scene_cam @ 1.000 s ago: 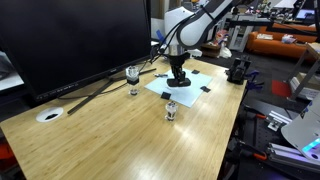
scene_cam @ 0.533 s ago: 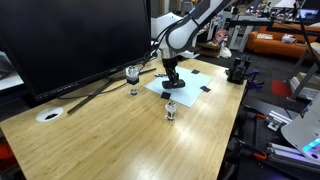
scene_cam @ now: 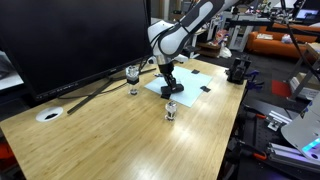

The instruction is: Use the whiteboard eraser to erase the whiteboard on the desk

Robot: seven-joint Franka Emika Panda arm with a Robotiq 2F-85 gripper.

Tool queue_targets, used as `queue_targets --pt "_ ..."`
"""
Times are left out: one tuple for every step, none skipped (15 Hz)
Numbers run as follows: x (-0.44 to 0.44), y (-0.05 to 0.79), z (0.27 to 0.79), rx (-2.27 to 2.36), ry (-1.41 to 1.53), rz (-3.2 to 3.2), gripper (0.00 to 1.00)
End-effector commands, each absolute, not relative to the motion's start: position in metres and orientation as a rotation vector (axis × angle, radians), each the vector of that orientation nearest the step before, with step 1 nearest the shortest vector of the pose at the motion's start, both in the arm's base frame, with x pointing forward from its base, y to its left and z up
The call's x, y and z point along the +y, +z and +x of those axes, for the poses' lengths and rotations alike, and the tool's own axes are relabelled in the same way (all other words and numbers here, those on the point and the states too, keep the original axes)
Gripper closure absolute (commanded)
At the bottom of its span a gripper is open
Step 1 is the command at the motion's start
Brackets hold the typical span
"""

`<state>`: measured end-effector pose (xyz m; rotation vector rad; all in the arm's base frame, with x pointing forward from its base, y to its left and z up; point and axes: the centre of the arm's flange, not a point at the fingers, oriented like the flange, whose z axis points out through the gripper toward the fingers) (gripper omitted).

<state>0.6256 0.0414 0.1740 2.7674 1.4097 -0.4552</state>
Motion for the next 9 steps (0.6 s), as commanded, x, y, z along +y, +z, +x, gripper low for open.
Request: queue_targets --pt "0.032 0.171 0.641 1.393 -0.504 2.761 0.74" --pt "0.029 0.170 0.643 1.381 -0.510 2.764 0.74" --pt "0.023 0.167 0.646 1.367 -0.515 2.771 0.74" --pt "0.017 0.165 0.648 1.350 -0.520 2.777 0.74" --pt "0.009 0.163 0.649 1.325 -0.523 2.788 0.74" --pt "0.002 0.163 0.650 1.303 -0.525 2.799 0.74" --pt "-0.008 0.162 0.648 1.279 -0.528 2.811 0.74" --pt "-0.016 0.161 0.646 1.257 -0.532 2.820 0.74" --pt "-0.026 0.158 0.643 1.234 -0.539 2.832 0.74"
